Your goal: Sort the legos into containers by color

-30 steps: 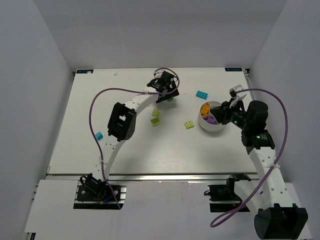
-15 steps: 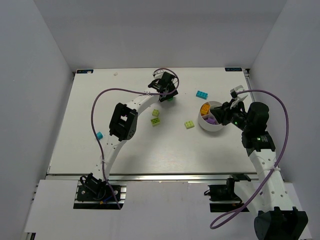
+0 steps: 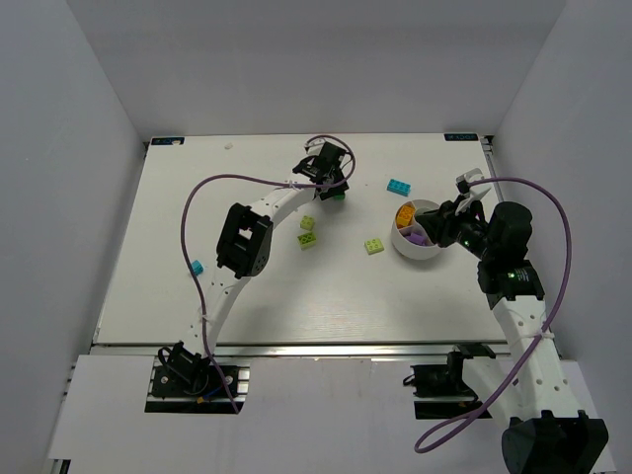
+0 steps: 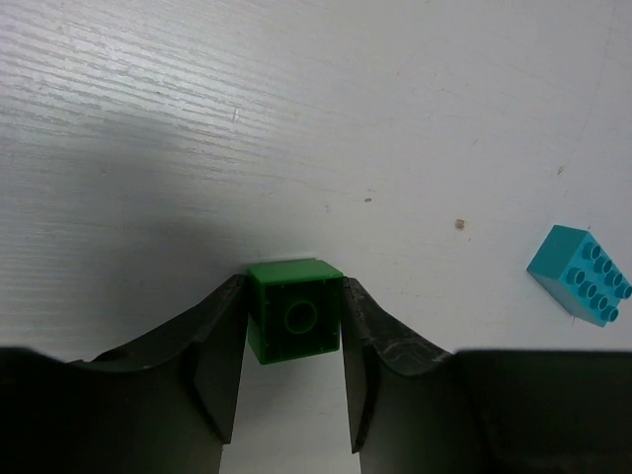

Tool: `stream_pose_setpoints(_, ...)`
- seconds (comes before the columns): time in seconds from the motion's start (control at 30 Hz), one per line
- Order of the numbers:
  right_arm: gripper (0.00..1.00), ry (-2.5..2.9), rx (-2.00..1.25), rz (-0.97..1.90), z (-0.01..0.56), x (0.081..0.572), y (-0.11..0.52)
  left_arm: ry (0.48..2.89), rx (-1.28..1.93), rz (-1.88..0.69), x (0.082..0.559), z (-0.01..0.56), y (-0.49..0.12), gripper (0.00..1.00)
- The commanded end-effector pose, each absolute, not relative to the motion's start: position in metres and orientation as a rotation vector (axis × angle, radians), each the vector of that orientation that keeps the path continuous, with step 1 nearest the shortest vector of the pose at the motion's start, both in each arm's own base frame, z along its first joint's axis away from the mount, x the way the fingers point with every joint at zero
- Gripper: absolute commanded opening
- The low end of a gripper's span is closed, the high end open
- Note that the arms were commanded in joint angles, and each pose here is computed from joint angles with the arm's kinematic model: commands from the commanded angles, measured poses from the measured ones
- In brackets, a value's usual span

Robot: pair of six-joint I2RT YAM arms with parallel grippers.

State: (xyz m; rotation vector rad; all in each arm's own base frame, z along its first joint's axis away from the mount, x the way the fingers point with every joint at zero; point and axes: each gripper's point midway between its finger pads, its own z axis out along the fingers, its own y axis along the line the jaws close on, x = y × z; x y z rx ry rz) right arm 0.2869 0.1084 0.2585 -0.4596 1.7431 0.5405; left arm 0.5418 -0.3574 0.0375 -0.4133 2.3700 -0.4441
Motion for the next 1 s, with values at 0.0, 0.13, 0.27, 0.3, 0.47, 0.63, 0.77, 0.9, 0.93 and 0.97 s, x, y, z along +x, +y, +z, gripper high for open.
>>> stream_pose_setpoints(0.0,0.29,1.687,-0.457,0.519,0.274,0.289,0.107,2.500,-0.300,-0.387,0.519,0.005,-0.355,0.43)
stream_pose_setpoints(0.13,0.29,1.688,-0.458,0.521,0.272,0.289,0.107,2.522,-0.202,-0.374,0.513,0.004,-0.352,0.35)
stream_pose_setpoints(0.27,0.29,1.692,-0.455,0.519,0.270,0.289,0.106,2.473,-0.012,-0.436,0.512,0.025,-0.360,0.24)
stream_pose_setpoints(0.3,0.29,1.688,-0.456,0.518,0.271,0.290,0.106,2.457,0.018,-0.452,0.509,0.037,-0.359,0.19)
stream_pose_setpoints(0.47,0.29,1.686,-0.453,0.515,0.271,0.290,0.105,2.325,0.161,-0.515,0.507,0.093,-0.362,0.12)
stream_pose_setpoints(0.63,0.29,1.691,-0.440,0.502,0.270,0.292,0.102,2.240,0.285,-0.611,0.484,0.138,-0.373,0.09)
stream_pose_setpoints(0.77,0.28,1.700,-0.372,0.421,0.270,0.301,0.087,2.130,0.384,-0.795,0.458,0.187,-0.396,0.07)
stream_pose_setpoints(0.9,0.26,1.697,-0.339,0.379,0.270,0.305,0.079,2.049,0.481,-0.966,0.433,0.214,-0.421,0.07)
stream_pose_setpoints(0.93,0.25,1.699,-0.329,0.370,0.269,0.305,0.076,2.037,0.516,-1.016,0.422,0.218,-0.431,0.07)
stream_pose_setpoints(0.97,0.25,1.698,-0.318,0.356,0.270,0.307,0.073,1.996,0.528,-1.050,0.422,0.228,-0.436,0.07)
